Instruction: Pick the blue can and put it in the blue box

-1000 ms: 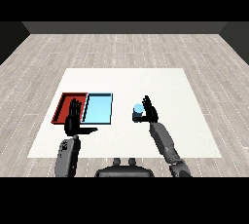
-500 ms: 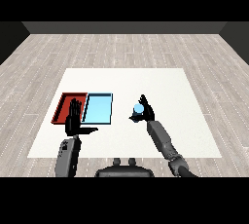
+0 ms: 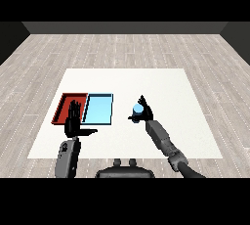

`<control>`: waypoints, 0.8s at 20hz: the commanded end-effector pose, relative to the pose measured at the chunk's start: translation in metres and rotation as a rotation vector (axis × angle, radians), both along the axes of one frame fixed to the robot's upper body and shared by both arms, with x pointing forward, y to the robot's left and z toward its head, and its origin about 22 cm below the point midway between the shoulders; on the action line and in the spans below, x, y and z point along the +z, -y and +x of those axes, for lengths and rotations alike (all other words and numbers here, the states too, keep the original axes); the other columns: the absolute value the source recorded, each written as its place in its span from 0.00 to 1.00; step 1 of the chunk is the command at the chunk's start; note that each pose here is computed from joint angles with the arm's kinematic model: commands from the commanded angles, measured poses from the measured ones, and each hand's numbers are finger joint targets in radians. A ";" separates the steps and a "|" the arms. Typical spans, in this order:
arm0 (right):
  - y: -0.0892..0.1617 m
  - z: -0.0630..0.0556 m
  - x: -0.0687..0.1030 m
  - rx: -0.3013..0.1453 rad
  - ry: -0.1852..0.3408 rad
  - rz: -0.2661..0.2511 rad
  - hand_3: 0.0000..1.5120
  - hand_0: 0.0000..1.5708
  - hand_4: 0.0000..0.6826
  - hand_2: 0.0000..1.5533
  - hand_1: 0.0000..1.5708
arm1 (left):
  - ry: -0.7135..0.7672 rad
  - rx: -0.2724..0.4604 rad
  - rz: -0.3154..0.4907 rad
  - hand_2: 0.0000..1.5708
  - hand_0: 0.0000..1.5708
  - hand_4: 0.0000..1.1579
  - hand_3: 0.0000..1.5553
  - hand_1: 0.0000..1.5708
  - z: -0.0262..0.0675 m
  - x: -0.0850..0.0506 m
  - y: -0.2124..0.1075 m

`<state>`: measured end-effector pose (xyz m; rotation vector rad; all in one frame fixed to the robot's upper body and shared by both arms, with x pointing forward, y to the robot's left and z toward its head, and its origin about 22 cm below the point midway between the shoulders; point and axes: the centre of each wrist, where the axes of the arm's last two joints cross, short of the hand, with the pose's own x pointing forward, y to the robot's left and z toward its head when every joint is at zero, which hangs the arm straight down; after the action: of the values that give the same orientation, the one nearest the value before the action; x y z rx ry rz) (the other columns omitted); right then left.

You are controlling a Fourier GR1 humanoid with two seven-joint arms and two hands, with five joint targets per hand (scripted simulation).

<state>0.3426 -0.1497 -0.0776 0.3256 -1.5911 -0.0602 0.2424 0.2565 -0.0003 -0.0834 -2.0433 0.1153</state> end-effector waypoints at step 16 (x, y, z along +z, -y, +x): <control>-0.030 0.008 0.030 -0.071 0.043 -0.182 0.94 0.97 0.97 0.94 0.97 | -0.018 -0.031 -0.002 0.00 0.00 0.00 0.00 0.00 0.0158 0.000 0.009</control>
<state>0.3491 -0.1364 -0.0583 0.1359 -1.5839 0.0223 0.2464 0.2531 0.0079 -0.1137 -2.0382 0.1078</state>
